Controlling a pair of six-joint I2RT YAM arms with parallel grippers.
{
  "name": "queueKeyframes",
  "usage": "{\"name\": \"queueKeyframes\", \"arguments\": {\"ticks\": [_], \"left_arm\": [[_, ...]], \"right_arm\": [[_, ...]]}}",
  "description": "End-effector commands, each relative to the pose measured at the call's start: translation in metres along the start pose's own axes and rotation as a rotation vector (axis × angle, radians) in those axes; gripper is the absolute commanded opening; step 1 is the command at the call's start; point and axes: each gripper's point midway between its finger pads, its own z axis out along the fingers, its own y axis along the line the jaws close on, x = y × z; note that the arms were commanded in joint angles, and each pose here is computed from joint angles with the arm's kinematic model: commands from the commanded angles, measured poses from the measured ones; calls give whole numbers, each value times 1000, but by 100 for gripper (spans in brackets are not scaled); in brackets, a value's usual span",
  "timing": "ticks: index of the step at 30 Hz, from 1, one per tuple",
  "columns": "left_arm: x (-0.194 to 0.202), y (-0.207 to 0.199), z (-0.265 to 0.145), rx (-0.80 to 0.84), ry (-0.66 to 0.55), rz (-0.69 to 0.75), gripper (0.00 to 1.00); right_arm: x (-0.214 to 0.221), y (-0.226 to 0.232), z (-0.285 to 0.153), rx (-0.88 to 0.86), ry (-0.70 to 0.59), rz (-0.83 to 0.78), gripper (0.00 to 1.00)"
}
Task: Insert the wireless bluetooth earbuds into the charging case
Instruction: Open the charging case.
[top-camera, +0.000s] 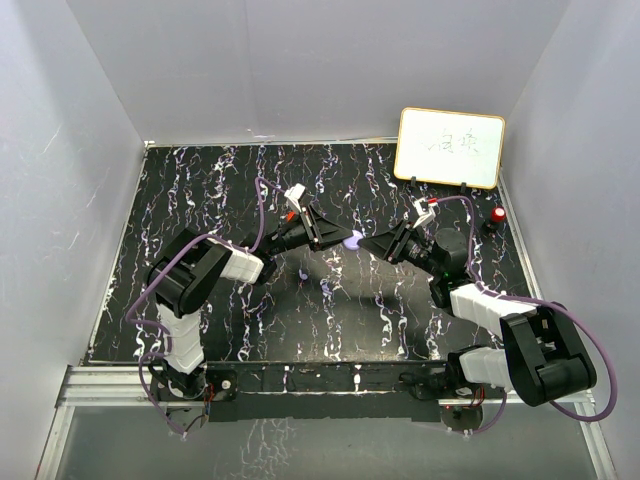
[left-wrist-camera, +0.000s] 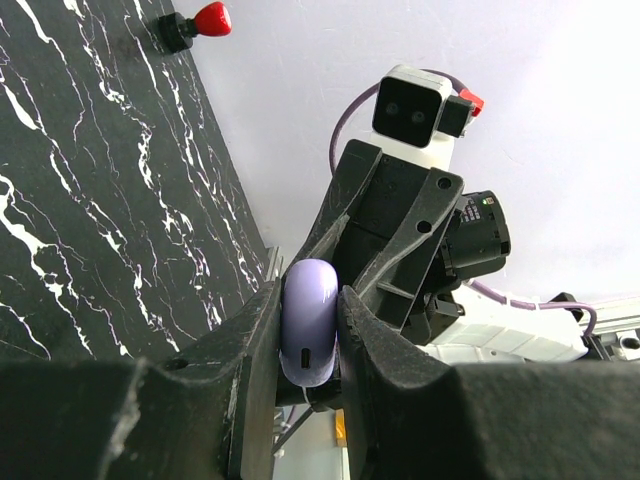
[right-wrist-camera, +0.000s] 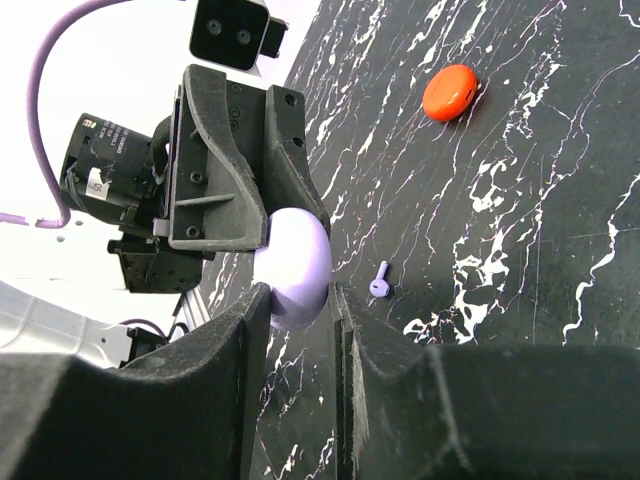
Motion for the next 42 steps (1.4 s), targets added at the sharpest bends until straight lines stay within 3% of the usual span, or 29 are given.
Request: {"name": "queueKeyframes", "arguments": {"ticks": [1,12,15,23,42], "left_arm": [[-4,-23,6,77,-8,69,0],[-3,-22,8,80,-5,65,0],[-2,-20,9,71,-2,65,0],[-1,-4,10,-23,4,84,0],[8,38,16,-229,31,84,0]], "right_arm": [[-9,10,0,-42,-30,-38,26],[-7,10,1,-53,-14,-39,28],[-7,10,1,-51,-14,-41,24],[-13,5,1,9,-8,-85,16],[-34,9,-3,116,18,-224,14]]}}
